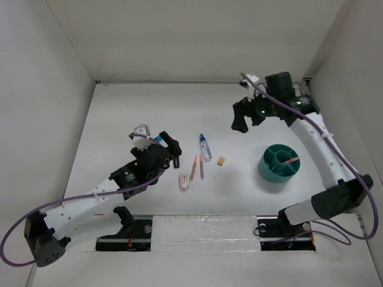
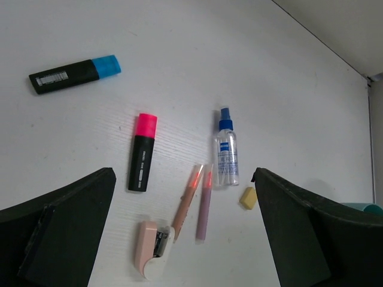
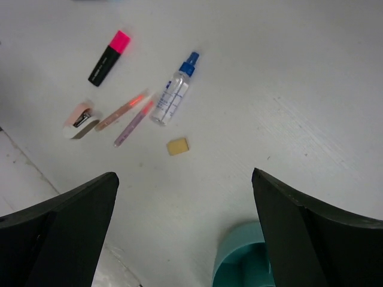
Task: Sort the stationery into containers
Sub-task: Grab a piece of stationery with the left arm
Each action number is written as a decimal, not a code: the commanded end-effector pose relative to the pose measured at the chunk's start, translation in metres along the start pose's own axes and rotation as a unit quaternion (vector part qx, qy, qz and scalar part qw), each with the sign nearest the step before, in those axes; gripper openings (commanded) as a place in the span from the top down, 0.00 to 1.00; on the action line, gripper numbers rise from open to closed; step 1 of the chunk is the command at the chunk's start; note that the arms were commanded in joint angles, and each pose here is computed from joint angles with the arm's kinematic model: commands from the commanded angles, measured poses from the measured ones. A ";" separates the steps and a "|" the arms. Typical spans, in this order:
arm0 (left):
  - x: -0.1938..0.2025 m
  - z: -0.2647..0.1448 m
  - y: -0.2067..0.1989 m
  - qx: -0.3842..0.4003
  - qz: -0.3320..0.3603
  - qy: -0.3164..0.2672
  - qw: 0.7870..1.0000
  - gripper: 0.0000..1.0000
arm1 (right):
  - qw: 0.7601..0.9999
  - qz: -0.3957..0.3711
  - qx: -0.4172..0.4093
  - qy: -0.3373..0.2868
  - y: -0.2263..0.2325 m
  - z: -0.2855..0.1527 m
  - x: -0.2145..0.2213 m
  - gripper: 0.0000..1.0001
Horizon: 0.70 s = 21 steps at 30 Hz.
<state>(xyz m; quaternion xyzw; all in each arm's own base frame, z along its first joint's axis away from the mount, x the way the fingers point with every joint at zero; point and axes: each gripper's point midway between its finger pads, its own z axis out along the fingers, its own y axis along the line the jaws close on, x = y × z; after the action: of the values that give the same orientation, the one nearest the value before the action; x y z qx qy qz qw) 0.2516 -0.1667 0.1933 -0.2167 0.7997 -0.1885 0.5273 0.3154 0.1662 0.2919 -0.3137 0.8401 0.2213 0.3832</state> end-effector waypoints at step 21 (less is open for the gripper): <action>0.103 0.077 -0.071 0.040 0.234 0.173 0.956 0.02 | 0.979 0.001 0.147 -0.138 -0.045 -0.089 -0.020 0.01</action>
<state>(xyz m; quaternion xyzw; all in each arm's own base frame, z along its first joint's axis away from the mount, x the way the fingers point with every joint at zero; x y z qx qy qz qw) 0.2860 -0.2713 0.1033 0.0141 0.9083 -0.1033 0.4051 0.3210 0.0902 0.3561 -0.2039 0.8138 0.1315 0.5281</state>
